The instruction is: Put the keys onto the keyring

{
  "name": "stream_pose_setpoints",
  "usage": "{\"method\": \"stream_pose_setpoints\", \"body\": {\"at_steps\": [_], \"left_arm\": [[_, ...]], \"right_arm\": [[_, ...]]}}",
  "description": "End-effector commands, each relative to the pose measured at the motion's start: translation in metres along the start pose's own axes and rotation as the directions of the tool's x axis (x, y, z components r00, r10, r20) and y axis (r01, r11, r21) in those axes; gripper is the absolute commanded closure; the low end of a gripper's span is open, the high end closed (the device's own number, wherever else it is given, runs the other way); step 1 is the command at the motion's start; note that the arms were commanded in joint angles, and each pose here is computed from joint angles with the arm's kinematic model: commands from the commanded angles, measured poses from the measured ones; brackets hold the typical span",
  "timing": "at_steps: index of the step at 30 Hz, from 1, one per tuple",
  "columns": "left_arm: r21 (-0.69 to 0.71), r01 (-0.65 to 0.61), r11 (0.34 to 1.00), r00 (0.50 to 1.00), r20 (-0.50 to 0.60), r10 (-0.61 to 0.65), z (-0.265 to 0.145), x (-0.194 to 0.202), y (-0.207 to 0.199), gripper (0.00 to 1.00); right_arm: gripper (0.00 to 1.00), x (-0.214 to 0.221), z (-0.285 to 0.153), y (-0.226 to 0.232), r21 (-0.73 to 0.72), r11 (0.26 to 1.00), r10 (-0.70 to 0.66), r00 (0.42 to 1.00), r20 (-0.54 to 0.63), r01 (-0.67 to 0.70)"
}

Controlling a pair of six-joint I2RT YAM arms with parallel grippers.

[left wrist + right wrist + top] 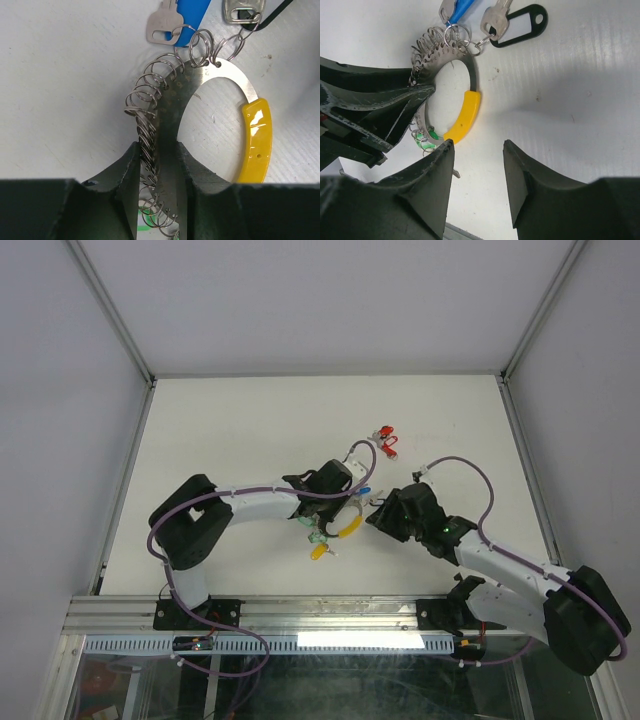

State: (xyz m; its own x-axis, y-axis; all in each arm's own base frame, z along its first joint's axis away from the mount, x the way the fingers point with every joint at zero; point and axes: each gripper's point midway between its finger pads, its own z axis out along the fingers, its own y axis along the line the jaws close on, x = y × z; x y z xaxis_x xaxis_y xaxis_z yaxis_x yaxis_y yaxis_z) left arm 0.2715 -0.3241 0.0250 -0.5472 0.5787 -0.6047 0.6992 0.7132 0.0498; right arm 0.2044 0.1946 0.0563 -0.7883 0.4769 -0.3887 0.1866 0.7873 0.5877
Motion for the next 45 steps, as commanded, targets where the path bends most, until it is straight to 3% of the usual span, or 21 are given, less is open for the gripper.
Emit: {"method": "stream_pose_setpoints", "body": {"at_steps": [1,4,8,22,29,32,39,42,45], "left_arm": [[-0.043,-0.004,0.999,1.0,0.0,0.004,-0.002,-0.003,0.007,0.82],[-0.043,0.009,0.999,0.999,0.036,-0.008,-0.008,-0.012,0.008,0.92],[-0.039,0.021,0.999,0.996,0.084,-0.018,-0.017,-0.023,0.008,0.97],[0.031,0.087,0.996,0.982,0.163,-0.091,-0.029,-0.038,-0.004,1.0],[0.057,0.1,0.993,0.979,0.176,-0.108,-0.032,-0.042,-0.008,1.0],[0.058,0.101,0.993,0.978,0.175,-0.11,-0.032,-0.042,-0.008,1.0],[0.063,0.126,0.99,0.968,0.208,-0.137,-0.041,-0.049,-0.007,0.99],[0.071,0.141,0.987,0.958,0.241,-0.155,-0.052,-0.059,-0.007,0.89],[0.095,0.161,0.982,0.939,0.291,-0.182,-0.07,-0.075,-0.005,0.74]], "right_arm": [[0.54,-0.02,-0.005,0.013,-0.037,0.999,-0.003,0.997,0.081,0.006],[0.54,-0.022,-0.006,0.016,-0.045,0.999,-0.007,0.996,0.086,0.011],[0.54,-0.024,-0.006,0.018,-0.056,0.998,0.001,0.996,0.089,0.004],[0.44,-0.002,0.022,0.036,-0.172,0.964,0.202,0.979,-0.023,-0.203],[0.45,0.003,0.038,0.05,-0.24,0.938,0.239,0.968,-0.074,-0.25],[0.52,0.004,0.041,0.056,-0.262,0.933,0.233,0.969,-0.086,-0.248],[0.87,-0.004,0.036,0.068,-0.351,0.918,0.18,0.983,-0.04,-0.183],[1.0,-0.015,0.027,0.075,-0.424,0.897,0.146,0.989,0.018,-0.125],[1.0,-0.031,0.007,0.085,-0.529,0.846,0.128,0.987,0.095,-0.059]]}}
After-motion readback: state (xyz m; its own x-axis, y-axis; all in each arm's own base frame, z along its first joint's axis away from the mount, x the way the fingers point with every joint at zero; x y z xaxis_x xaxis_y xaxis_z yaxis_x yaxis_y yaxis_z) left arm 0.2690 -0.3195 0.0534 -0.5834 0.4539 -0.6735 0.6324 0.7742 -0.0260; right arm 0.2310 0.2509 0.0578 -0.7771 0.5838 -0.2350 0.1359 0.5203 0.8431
